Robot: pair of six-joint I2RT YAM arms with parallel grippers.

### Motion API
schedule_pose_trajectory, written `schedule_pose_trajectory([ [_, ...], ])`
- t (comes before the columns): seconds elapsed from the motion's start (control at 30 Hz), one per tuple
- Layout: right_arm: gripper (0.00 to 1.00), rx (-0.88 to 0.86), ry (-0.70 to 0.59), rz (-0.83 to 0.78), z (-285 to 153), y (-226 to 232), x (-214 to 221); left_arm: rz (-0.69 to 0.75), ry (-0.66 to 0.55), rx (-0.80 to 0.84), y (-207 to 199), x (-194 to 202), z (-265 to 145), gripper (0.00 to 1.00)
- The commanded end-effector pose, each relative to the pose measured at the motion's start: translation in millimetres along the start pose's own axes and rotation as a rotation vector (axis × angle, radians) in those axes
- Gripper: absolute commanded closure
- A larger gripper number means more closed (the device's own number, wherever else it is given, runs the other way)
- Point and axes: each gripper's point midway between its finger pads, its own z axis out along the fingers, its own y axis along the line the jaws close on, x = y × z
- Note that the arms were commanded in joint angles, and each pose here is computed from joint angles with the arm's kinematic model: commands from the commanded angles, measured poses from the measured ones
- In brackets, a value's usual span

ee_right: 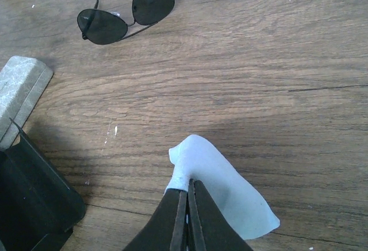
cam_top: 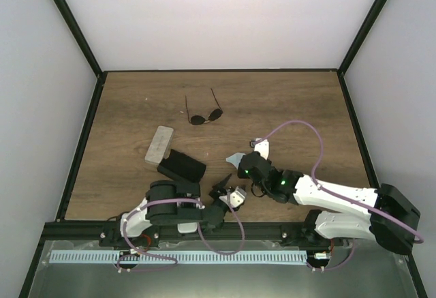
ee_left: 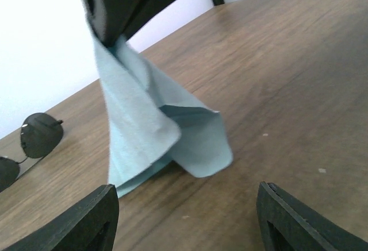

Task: Organize the sunglasses
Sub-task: Adjust the glasses cleaning cloth at the center of the board.

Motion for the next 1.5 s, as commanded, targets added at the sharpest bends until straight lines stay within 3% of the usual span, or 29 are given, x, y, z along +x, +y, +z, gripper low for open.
schedule_pose_trajectory([
  [0.0,0.99,0.007,-0.027,-0.003,1,0,-7,-0.202,-0.157,-0.061,30,-46,8,0.33],
  [0.23,0.99,0.003,-0.014,-0.019,6,3,-3,-0.178,-0.183,-0.061,30,-55,16,0.33],
  [0.57,0.99,-0.020,-0.011,-0.018,4,6,-3,-0.167,-0.188,-0.076,36,-56,25,0.45],
  [0.93,0.99,-0.039,-0.010,-0.012,1,8,-4,-0.152,-0.193,-0.078,39,-56,32,0.68],
  [1.07,0.99,-0.042,-0.010,-0.013,2,9,-4,-0.148,-0.188,-0.084,39,-54,33,0.94],
  [1.1,0.99,-0.041,-0.007,-0.014,3,9,-3,-0.145,-0.186,-0.088,40,-54,33,0.96],
  [1.47,0.99,-0.031,-0.028,-0.009,-1,7,-12,-0.142,-0.159,-0.117,54,-49,27,0.96],
])
